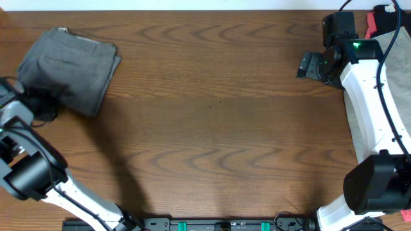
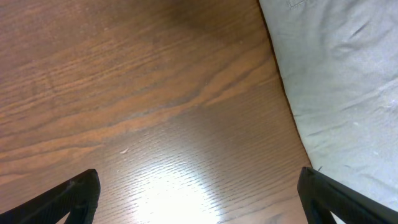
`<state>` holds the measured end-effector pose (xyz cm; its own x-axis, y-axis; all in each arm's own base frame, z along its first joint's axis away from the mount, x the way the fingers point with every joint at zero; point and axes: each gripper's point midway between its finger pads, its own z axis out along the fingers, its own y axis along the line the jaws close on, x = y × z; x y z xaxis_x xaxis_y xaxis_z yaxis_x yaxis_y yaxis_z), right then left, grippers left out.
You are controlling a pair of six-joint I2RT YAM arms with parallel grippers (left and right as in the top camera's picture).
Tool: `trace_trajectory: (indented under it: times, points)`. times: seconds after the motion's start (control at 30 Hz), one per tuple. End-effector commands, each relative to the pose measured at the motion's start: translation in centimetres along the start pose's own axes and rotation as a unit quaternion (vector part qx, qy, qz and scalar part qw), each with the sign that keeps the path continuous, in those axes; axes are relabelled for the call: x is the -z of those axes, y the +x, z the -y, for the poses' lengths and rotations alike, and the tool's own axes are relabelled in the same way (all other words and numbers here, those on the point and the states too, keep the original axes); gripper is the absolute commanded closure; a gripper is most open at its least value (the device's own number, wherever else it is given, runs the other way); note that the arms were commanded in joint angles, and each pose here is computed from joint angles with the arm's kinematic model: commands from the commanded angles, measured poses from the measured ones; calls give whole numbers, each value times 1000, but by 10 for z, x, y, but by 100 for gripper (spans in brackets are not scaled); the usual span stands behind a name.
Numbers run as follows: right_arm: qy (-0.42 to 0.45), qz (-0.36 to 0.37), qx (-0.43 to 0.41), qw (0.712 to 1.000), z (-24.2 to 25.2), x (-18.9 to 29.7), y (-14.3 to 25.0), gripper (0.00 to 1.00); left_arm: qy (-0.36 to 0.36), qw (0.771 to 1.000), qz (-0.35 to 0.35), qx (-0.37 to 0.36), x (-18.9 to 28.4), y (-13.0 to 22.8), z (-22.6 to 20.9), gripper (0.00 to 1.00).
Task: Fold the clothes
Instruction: 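Carry the folded shorts to the back-left corner of the table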
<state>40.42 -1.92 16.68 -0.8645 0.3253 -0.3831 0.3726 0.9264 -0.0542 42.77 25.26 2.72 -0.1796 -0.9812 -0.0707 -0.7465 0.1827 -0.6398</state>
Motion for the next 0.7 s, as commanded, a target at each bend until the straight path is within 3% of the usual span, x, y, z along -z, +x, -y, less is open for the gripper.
trace_trajectory:
  times: [0.0, 0.13, 0.37, 0.67]
  points:
    - [3, 11, -6, 1000, 1, 5, -5, 1, -6, 1000, -12, -20, -22, 29, 16, 94]
    - [3, 12, -5, 1000, 1, 5, -5, 1, -40, 998, 30, -27, -34, 38, 25, 94]
    - [3, 12, -6, 1000, 1, 5, -5, 1, 8, 994, 52, -91, -55, 49, 61, 94]
    - [3, 12, -5, 1000, 1, 5, -5, 1, 8, 993, 51, -103, -91, 47, 39, 94]
